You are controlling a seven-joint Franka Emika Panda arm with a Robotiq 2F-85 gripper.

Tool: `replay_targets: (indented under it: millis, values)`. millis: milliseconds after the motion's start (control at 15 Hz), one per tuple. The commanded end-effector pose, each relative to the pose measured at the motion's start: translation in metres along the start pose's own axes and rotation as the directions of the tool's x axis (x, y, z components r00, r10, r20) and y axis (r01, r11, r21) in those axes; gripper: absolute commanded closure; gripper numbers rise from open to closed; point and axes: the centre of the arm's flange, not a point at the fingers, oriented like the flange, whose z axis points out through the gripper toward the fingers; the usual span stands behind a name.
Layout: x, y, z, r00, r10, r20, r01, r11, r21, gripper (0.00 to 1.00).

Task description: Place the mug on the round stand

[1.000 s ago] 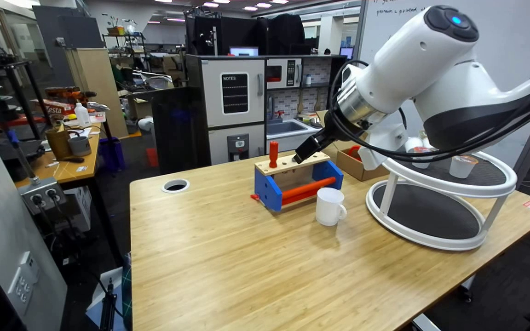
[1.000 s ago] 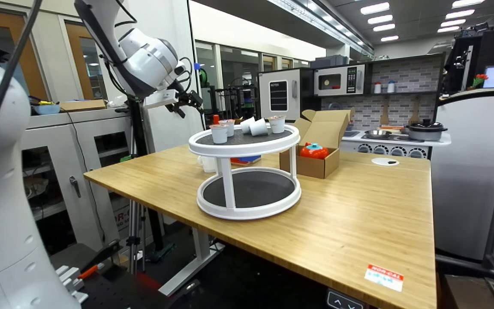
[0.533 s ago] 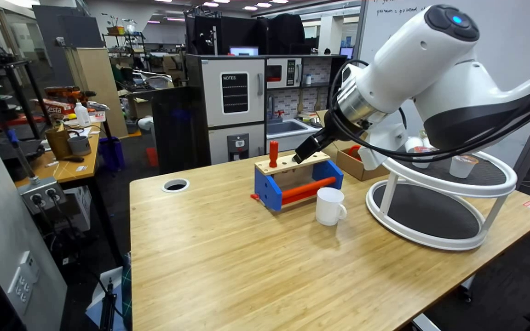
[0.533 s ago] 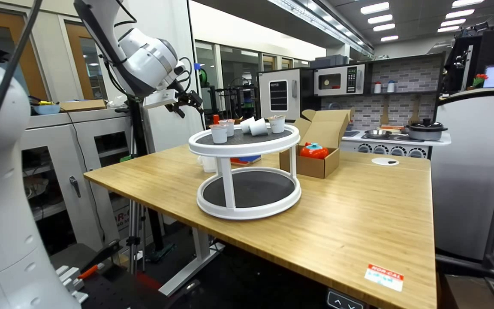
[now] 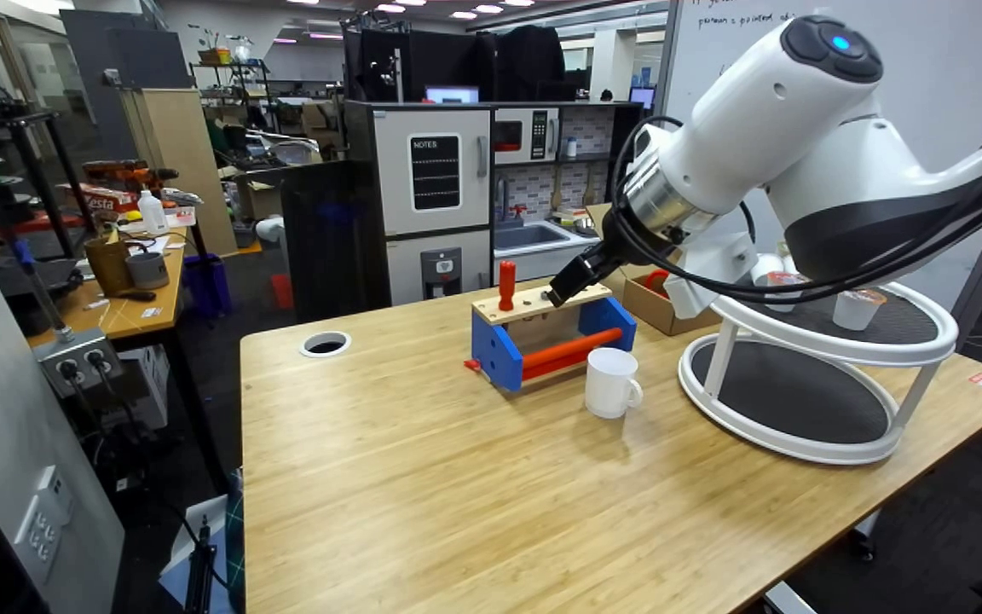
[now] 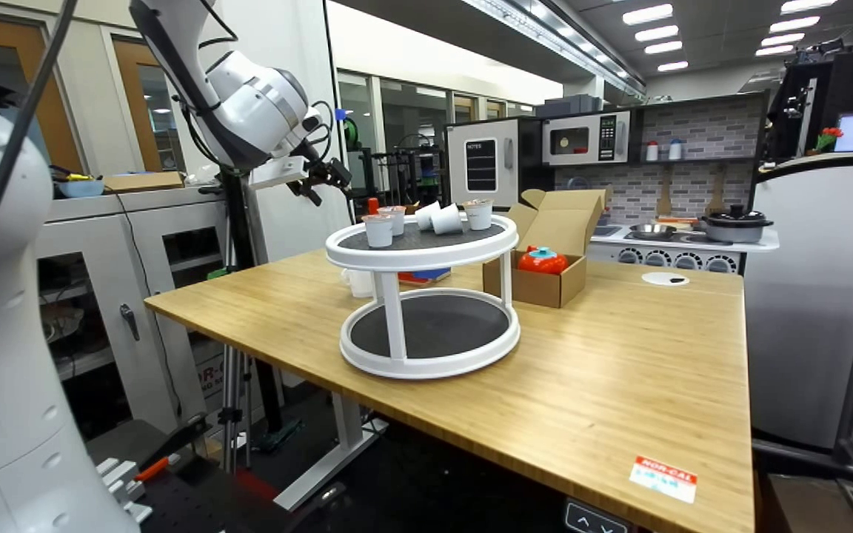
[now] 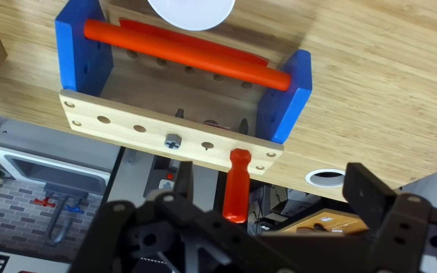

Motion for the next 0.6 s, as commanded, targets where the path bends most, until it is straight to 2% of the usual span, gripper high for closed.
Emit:
replay_targets:
  millis: [0,133,533]
  values:
    - [-0.012,0.012,0.015,0.998,0.047,0.049,-0.045,0.998,-0.053,0.0]
    - [-0.022,0.018,0.025,0.994,0.076,0.084,-0.07,0.995,-0.075,0.0]
    - [-0.049,0.007,0.046,0.98,0.107,0.169,-0.098,0.993,-0.061,0.0]
